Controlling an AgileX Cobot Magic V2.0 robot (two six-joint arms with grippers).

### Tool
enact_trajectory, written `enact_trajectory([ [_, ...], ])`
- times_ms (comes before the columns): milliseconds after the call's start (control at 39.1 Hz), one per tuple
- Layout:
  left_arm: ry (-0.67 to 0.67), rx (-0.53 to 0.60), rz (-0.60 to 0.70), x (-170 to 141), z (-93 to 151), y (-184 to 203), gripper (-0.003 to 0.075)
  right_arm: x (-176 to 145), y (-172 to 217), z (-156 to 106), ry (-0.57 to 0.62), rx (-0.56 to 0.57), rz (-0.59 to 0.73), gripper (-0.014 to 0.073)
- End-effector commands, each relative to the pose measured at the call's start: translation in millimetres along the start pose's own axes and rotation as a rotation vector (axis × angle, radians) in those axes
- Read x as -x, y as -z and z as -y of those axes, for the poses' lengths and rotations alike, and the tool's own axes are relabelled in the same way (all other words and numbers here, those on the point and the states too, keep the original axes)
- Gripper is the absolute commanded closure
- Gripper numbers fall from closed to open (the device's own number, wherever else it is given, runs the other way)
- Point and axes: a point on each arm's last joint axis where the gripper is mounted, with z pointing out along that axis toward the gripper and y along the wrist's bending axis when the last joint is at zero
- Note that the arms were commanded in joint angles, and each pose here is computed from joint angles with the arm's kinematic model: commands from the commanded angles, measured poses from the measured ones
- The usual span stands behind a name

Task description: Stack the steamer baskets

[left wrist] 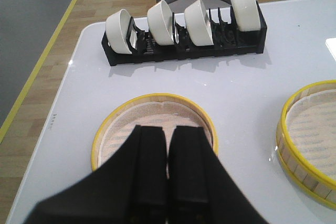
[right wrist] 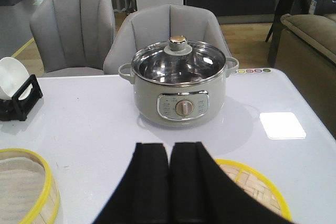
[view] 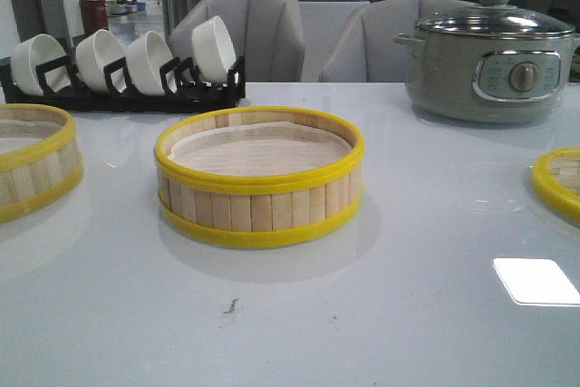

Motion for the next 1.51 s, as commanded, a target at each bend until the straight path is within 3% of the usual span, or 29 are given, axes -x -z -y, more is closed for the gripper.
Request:
enact_trajectory([
  [0,-0.003,0.000,0.105,16,-1,9,0.0635,21,4,-2,0.001,0.010,0.127,0.0549],
  [588,0.064,-0.054,0.037,10,4,9,0.0635,19,3,-2,0.001,0.009,0.109,0.0537],
  [664,0.063,-0.053,0.012,7,4,9,0.0635,17,2,-2,0.001,0.007,0.089,0.0449],
  [792,0.078,-0.066,-0.034,4,5,8,0.0632,14,1,-1,0.002,0.004,0.050,0.0193],
  [894,0.069,-0.106,-0.058,2,9,4,0.0623,11,1,-1,0.002,0.002,0.015,0.0174],
  [996,0.071,-0.138,-0.086,1,13,-4,0.0519,9,1,-1,0.002,0.001,0.001,0.0175],
  [1124,0.071,-0.140,-0.137,-1,15,-19,0.0282,9,1,-2,-0.019,0.010,-0.007,0.0175],
  [1175,0.087,-0.154,-0.164,-3,17,-27,0.0230,8,1,-2,-0.032,0.015,-0.011,0.0175],
  [1482,0.138,-0.191,-0.349,-22,31,-103,0.0267,6,1,-3,-0.054,0.024,-0.038,0.0175],
])
